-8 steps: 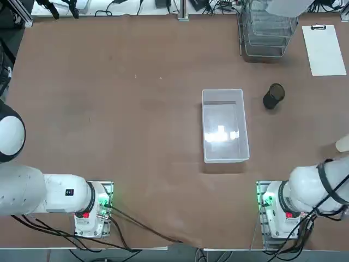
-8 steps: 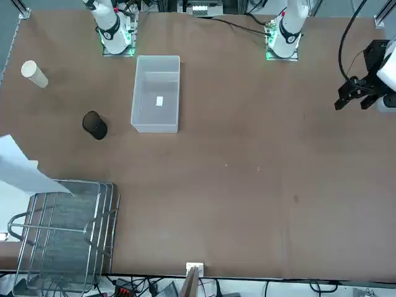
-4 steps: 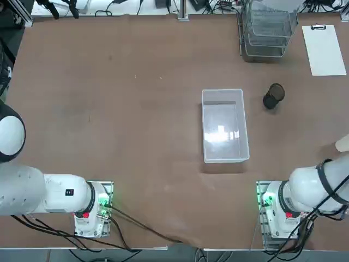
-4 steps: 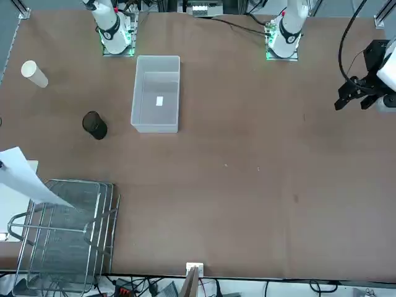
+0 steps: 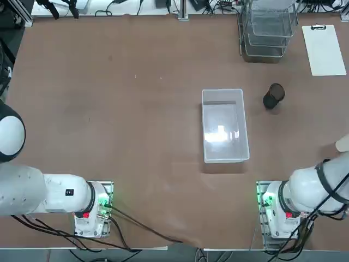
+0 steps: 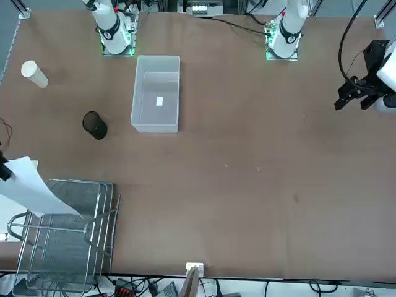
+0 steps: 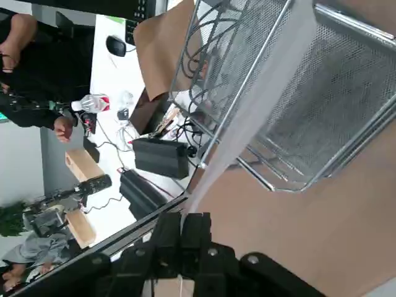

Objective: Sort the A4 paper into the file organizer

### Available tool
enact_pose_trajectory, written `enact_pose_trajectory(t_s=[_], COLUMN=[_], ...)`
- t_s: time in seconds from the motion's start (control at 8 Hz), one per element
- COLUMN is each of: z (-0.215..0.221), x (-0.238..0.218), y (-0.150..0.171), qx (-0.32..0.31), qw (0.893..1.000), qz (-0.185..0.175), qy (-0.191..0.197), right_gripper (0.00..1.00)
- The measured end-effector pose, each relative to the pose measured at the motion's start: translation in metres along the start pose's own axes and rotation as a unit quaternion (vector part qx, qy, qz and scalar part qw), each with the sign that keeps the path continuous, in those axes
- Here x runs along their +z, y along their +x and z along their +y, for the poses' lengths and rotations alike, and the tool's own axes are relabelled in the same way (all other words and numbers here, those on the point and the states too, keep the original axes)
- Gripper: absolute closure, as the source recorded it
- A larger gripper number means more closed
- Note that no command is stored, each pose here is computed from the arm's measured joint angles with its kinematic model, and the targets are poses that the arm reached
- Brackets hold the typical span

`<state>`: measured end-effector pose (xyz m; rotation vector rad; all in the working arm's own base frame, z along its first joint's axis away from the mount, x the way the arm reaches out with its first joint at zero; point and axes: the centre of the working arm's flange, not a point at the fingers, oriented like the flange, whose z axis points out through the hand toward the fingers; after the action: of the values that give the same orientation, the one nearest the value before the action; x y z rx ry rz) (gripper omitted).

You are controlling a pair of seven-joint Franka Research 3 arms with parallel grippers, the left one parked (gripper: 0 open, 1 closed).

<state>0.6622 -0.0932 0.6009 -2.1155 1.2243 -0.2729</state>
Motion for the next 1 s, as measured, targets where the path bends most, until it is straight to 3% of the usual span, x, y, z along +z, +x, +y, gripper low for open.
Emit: enact_pose_trajectory(t_s=[0.5,1.0], z=[0.005,0.041], x=[0.033,0.073], y=[0.012,0.011], qx=[-0.013,0.009], qw=[1.000,0.999], qz=[0.016,-0.009], qy=[0.003,-0.035], right_gripper=[0.98,0.98])
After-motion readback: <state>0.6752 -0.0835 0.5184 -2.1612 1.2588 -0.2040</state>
